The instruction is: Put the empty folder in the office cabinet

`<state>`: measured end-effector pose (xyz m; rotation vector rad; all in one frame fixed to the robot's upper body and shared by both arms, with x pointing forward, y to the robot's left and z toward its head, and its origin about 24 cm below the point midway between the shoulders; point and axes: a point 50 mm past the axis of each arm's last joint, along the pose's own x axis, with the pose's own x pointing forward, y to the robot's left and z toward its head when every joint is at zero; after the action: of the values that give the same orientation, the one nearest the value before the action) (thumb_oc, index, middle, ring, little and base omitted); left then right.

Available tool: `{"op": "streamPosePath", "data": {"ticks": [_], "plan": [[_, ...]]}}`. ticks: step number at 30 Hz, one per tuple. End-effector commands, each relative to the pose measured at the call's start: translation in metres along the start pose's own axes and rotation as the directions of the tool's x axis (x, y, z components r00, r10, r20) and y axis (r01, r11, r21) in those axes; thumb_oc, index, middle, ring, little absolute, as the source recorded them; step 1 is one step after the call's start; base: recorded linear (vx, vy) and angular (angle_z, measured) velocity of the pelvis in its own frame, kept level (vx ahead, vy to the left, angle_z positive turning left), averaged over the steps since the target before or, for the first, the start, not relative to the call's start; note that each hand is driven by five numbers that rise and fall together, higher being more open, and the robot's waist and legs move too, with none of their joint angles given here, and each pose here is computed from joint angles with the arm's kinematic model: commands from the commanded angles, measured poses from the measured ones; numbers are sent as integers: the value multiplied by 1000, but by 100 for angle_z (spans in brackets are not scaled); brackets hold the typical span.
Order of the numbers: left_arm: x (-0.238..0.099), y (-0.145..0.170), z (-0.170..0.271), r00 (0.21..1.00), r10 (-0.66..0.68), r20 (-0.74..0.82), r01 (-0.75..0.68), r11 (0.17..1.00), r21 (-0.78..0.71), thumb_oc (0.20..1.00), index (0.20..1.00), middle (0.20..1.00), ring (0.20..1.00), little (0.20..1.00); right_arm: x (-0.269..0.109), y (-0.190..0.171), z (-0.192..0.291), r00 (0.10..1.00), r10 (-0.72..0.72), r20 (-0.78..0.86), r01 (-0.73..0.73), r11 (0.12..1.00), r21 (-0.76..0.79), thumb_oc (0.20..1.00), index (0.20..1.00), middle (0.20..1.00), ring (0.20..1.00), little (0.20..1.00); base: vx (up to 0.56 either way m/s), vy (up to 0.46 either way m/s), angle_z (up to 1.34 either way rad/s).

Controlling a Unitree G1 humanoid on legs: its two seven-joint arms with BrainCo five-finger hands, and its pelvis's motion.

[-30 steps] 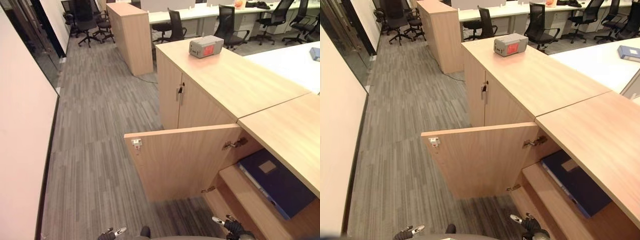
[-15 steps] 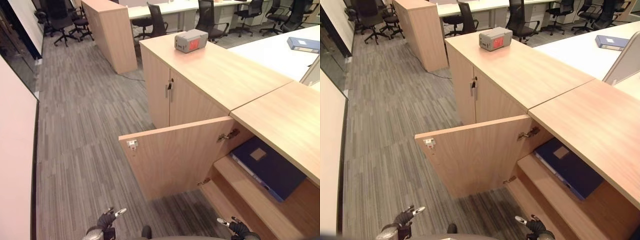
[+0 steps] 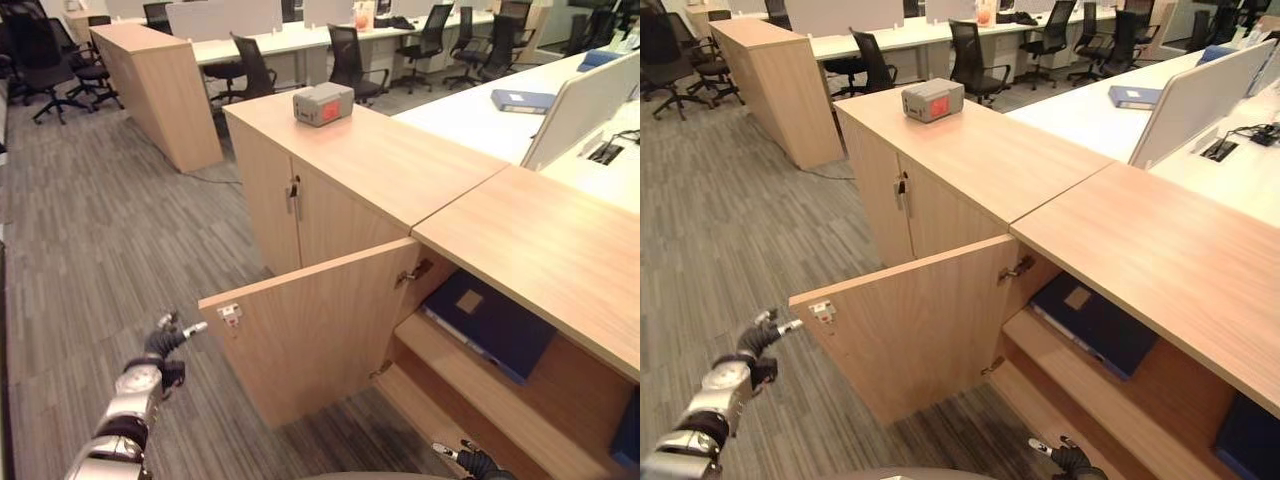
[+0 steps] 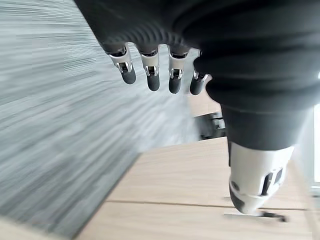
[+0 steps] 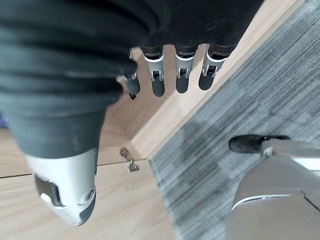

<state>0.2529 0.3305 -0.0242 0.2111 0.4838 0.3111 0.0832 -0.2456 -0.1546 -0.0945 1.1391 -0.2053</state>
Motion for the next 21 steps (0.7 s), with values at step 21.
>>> {"op": "streamPosePath", "data": {"ticks": [21], "plan": [[-7,-101,37,905,-381,191,375,925,65,1000,1000,1000,1000,1000,2,-5,-4,999,-15,-49,15,1000,-5,1000,1000,1000,1000,1000,-4,10,-5]]}}
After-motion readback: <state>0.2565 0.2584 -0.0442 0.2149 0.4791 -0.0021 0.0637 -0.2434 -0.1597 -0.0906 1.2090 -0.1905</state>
